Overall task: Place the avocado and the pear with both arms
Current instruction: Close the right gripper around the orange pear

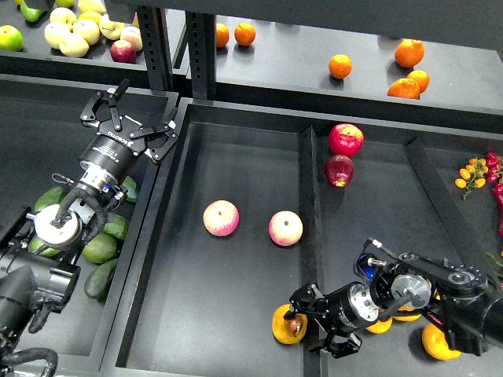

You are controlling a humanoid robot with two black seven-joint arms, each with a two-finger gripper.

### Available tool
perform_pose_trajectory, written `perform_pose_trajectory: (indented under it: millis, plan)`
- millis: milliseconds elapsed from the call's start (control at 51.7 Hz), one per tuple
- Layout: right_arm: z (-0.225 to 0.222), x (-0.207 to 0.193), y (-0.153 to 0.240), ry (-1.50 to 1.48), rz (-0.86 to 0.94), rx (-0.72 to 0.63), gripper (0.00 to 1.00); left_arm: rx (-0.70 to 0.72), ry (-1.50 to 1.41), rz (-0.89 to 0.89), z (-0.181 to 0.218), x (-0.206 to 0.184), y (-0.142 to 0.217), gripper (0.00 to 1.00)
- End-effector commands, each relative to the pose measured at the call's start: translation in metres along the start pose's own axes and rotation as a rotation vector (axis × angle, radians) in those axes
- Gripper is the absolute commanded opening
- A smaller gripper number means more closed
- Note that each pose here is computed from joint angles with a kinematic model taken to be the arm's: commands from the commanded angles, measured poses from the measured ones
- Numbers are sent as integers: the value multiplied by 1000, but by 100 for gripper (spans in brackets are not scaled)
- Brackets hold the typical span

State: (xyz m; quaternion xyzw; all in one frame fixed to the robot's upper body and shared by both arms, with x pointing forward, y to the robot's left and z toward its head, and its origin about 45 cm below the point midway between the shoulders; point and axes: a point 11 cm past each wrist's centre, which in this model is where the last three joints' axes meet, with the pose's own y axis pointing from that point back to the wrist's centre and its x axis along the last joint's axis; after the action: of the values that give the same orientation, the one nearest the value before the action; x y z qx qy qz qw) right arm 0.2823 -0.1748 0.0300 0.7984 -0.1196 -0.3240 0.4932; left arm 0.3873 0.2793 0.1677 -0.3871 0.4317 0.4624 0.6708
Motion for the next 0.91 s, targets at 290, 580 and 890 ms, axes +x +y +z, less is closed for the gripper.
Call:
perform_pose_trajectory:
  millis: [290,580,890]
  plan:
    - [6,3,1,-8,6,-8,51,2,0,1,-1,0,0,100]
    - [8,8,5,-22,18,-5,35,2,0,3,-1,1,1,100]
    - [6,22,21,-45,50,23,27,2,1,6,-1,2,1,100]
